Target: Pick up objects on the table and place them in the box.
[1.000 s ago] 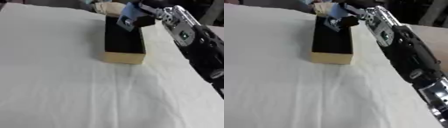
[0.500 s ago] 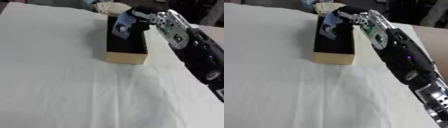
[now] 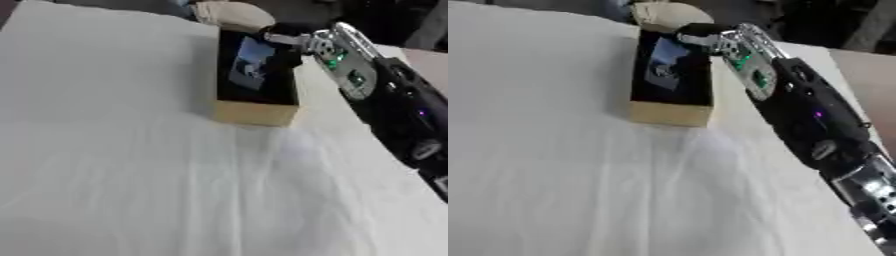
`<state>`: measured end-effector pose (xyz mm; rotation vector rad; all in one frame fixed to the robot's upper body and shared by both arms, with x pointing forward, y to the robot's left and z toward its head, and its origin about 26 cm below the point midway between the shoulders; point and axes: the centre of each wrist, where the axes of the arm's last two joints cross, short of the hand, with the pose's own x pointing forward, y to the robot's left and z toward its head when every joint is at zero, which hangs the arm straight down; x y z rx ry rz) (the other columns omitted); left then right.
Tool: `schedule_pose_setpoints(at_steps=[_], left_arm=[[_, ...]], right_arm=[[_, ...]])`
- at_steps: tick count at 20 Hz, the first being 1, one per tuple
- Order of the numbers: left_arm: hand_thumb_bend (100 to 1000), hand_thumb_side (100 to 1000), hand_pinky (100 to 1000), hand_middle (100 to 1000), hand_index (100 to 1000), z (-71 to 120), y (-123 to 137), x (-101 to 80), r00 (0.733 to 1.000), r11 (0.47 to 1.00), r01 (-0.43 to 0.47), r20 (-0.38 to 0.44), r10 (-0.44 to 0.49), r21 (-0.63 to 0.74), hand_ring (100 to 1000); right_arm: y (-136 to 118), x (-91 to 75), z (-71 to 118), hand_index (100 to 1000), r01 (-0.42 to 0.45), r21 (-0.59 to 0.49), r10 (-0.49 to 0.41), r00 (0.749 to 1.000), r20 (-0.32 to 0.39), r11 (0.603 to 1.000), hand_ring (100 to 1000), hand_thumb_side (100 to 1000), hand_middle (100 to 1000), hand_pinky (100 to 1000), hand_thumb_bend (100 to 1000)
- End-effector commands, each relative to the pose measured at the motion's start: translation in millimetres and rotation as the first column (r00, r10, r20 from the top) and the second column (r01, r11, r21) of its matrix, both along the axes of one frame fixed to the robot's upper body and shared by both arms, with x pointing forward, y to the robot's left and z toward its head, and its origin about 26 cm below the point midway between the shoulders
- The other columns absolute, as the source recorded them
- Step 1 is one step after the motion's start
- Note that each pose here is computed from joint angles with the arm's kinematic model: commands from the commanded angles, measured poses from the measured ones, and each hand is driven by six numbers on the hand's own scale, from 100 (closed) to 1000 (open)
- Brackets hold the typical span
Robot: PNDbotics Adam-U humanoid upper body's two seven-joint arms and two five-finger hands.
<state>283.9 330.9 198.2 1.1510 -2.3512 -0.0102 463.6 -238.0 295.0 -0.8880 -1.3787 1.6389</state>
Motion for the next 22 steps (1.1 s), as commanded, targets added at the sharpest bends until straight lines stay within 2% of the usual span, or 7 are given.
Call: schedule_pose_setpoints(at_steps=[1,3,5,15,19,20,22], left_arm=[[295,967,628,679,743,8.7,0.5,-1.9,1.0,1.0,0.005,0.024,-0.005,0.022,646],[285,955,629,679,743,8.7,0.5,-1.9,1.0,1.0,0.005,0.023,-0.005,0.023,646],[295,965,630,680,744,9.0,0.6,-1.9,1.0,1.0,0.004,0.022,-0.005,0.023,646],[285,956,630,679,743,9.1,1.2,-2.1,1.0,1.0,0.0,0.017,0.0,0.024,645],[286,955,631,679,743,9.0,1.9,-2.4,1.0,1.0,-0.004,0.019,0.003,0.023,645],[287,954,632,680,743,9.1,2.2,-2.5,1.0,1.0,-0.005,0.02,0.004,0.022,645],[288,954,632,680,743,9.0,3.1,-2.8,1.0,1.0,-0.009,0.023,0.009,0.02,645]], right_arm=[[-6.3,-1.3,16.1,940,0.015,-0.024,-0.014,0.999,0.049,1.0,900,821,825,875,332],[-6.8,-2.0,20.0,957,0.016,-0.028,-0.014,0.998,0.066,0.999,912,881,844,882,498],[-6.4,-3.8,24.2,970,0.013,-0.037,-0.01,0.996,0.09,0.999,913,912,849,883,533],[-5.5,-6.3,30.1,979,0.0,-0.041,0.005,0.993,0.115,0.999,909,933,849,883,556],[-9.1,-11.7,38.1,963,-0.01,0.012,0.009,0.989,0.147,1.0,877,914,819,868,394],[-11.2,-15.1,42.9,940,-0.016,0.035,0.01,0.985,0.17,0.999,847,900,791,851,213],[-17.4,-23.6,54.6,892,-0.029,0.087,0.009,0.974,0.225,0.996,803,924,736,831,100]])
